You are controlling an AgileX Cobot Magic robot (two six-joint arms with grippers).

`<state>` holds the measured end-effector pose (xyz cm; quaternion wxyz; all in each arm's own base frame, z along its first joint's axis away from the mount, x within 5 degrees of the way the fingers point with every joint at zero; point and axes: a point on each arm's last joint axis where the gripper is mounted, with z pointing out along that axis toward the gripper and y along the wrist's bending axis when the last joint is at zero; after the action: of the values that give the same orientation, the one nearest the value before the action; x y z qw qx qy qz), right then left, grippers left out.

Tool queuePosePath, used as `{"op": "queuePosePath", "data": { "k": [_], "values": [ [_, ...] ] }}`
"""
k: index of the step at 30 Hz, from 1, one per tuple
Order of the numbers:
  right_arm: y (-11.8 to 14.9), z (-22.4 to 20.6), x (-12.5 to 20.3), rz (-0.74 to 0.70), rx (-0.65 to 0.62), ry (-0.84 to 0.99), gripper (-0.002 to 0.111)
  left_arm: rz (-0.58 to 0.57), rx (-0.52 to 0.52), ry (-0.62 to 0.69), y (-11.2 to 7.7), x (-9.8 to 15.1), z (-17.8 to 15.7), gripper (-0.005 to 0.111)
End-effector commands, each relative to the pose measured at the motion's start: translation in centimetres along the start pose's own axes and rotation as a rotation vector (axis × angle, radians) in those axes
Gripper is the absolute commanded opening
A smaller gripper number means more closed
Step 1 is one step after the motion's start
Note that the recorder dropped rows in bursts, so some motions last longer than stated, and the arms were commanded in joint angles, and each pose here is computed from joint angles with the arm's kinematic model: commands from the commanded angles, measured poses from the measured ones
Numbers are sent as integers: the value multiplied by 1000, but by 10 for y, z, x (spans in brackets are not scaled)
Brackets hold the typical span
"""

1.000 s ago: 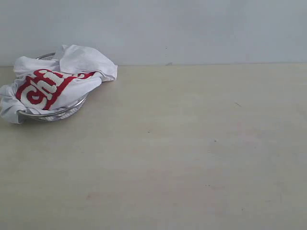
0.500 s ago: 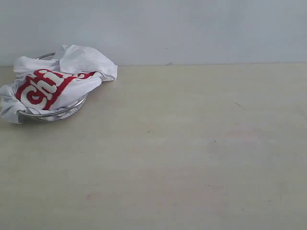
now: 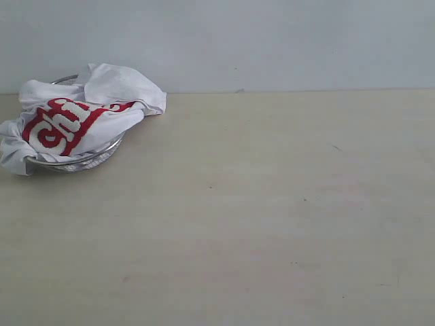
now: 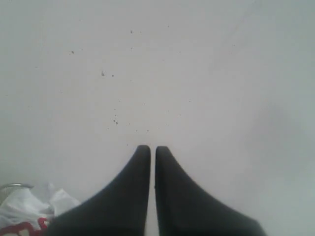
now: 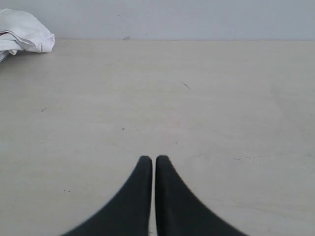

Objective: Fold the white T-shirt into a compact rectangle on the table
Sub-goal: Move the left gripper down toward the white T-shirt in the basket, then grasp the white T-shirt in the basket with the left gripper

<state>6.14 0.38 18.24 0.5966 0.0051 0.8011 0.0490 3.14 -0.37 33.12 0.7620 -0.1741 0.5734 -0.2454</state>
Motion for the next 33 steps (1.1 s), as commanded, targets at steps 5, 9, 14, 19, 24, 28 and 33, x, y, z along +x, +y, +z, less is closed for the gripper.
{"op": "queuePosePath", "data": {
  "k": [5,9,14,19,24,28,33],
  "values": [
    [0,0,-1,-6,-3,-7,0,274,-41,276,-37,-47,98,4],
    [0,0,-1,-6,-3,-7,0,302,-61,458,-40,-48,160,4],
    [0,0,-1,-6,-3,-7,0,340,-120,666,-10,-14,234,4],
    [0,0,-1,-6,-3,-7,0,370,-242,742,51,6,271,4],
    [0,0,-1,-6,-3,-7,0,290,-162,802,112,17,290,4],
    [0,0,-1,-6,-3,-7,0,246,-3,808,153,34,303,4],
    [0,0,-1,-6,-3,-7,0,244,9,874,192,66,320,4]
  ]
}}
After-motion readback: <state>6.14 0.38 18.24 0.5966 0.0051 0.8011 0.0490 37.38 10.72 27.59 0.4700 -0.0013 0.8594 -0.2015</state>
